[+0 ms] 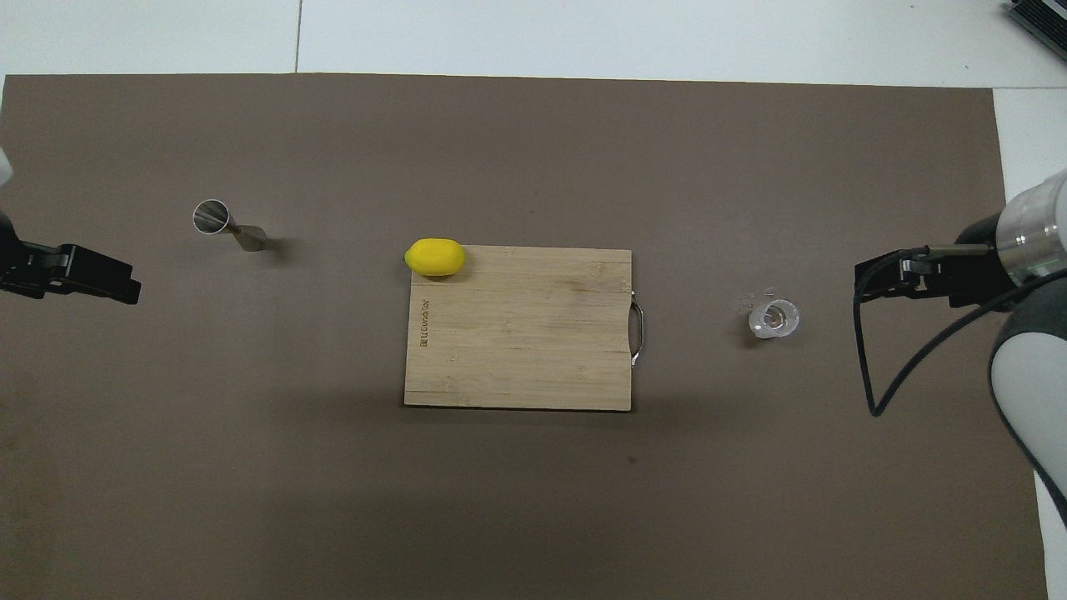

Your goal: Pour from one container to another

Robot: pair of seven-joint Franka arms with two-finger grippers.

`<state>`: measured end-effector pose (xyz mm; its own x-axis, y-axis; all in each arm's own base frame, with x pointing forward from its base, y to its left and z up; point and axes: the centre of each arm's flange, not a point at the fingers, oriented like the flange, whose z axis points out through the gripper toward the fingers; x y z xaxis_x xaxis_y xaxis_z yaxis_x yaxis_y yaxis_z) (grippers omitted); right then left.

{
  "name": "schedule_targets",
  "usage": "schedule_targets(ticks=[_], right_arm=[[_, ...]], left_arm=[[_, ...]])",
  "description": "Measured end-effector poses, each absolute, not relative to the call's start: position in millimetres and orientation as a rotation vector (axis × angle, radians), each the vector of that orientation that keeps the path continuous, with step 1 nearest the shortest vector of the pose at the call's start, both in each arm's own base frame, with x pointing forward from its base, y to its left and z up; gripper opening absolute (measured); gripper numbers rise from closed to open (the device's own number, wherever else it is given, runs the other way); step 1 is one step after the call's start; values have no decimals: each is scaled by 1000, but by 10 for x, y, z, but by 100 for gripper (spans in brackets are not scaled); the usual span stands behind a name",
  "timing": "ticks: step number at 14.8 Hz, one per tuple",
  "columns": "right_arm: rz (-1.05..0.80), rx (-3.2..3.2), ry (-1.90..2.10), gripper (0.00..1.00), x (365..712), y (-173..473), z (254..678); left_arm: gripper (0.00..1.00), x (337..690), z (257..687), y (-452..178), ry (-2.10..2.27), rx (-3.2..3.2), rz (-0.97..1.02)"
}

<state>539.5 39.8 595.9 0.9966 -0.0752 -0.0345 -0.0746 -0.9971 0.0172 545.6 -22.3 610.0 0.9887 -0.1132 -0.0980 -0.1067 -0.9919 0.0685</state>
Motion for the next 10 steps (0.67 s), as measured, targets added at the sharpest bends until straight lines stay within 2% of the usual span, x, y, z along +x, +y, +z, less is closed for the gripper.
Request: schedule_targets(ticks=[5,10], right_arm=[[-55,3123,-117,100,5395,398,5959],[-55,3123,-117,100,5395,398,5959]], left_arm=[[100,5736,5495,103,394,2893,-351],[100,5901,5106,407,961,2504,-472]])
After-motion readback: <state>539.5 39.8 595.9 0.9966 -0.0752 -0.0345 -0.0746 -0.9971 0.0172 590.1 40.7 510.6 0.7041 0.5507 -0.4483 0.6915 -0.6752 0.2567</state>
